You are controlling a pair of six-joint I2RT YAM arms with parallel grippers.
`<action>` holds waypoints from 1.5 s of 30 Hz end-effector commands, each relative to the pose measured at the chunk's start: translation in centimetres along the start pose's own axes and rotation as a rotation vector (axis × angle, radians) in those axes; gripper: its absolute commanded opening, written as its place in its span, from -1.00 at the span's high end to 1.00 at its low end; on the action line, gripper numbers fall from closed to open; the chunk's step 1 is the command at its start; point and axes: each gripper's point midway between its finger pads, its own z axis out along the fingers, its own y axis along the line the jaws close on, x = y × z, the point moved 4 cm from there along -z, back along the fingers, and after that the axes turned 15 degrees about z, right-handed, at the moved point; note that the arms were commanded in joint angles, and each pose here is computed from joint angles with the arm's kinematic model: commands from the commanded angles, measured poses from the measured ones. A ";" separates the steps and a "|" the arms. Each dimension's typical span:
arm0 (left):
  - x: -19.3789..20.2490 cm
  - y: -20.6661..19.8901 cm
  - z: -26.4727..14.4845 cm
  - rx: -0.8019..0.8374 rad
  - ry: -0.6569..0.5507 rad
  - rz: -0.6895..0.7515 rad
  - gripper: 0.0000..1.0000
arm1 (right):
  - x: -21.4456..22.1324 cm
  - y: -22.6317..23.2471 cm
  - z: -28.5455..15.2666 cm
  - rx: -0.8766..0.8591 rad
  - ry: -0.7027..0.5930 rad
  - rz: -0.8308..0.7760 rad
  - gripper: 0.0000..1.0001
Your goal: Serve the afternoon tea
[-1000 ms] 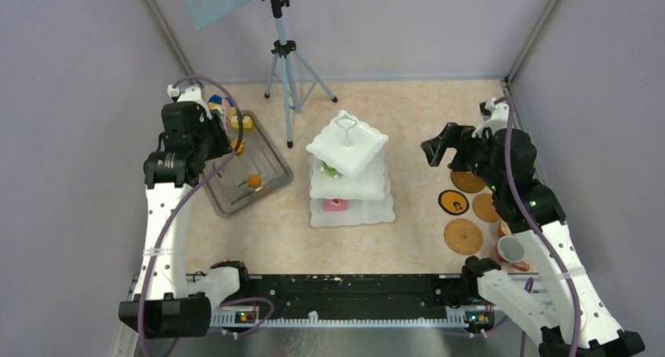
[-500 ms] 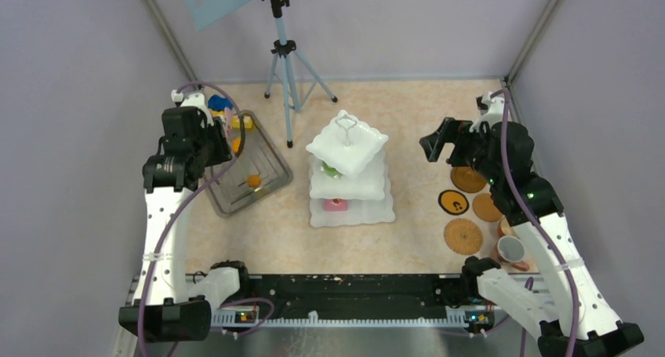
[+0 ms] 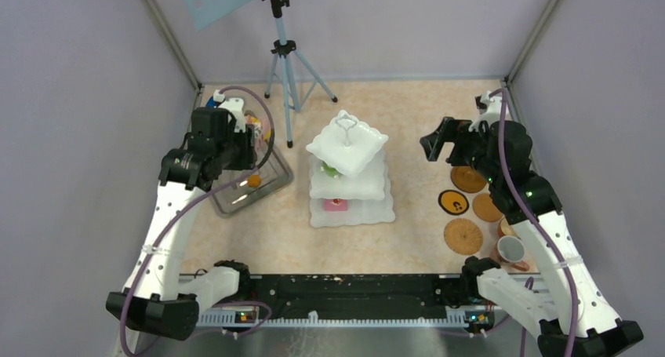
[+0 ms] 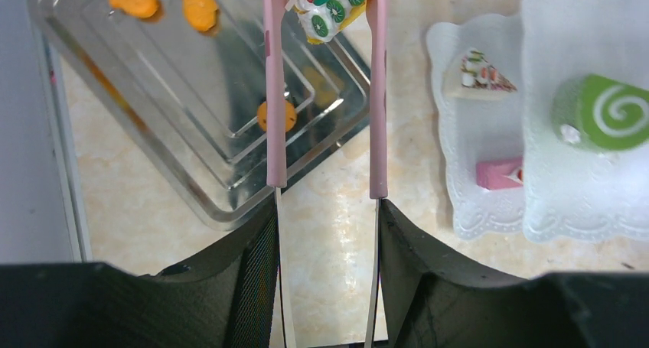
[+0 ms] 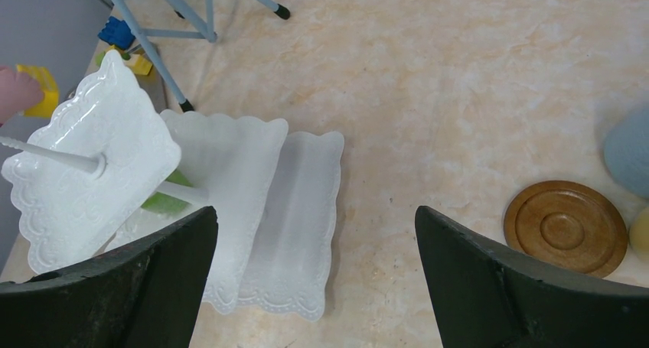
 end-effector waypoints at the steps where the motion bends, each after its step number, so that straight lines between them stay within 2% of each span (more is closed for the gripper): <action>1: -1.8 -1.5 -2.9 0.061 -0.135 0.080 0.34 | -2.0 1.2 -0.9 -0.023 -0.060 -0.018 -0.97; 7: -1.8 -4.3 -5.1 0.224 -0.224 0.131 0.35 | -2.5 0.7 -1.3 0.022 -0.087 -0.016 -0.97; 18: 0.8 -7.0 -7.0 0.266 -0.247 0.261 0.27 | -2.9 0.0 -1.7 0.083 -0.111 -0.012 -0.97; 23: 1.7 -7.1 -7.3 0.263 -0.233 0.252 0.27 | -2.2 -0.1 -1.2 0.076 -0.100 0.032 -0.97; 29: 3.4 -7.0 -7.1 0.253 -0.158 0.214 0.29 | -2.1 -0.1 -0.6 0.079 -0.089 0.038 -0.97; 38: 4.5 -9.4 -8.3 0.452 -0.202 0.202 0.31 | -2.3 0.1 0.0 0.072 -0.085 0.025 -0.97; 45: 6.0 -11.1 -8.3 0.578 -0.151 0.180 0.31 | -1.9 -0.2 0.6 0.073 -0.075 0.015 -0.97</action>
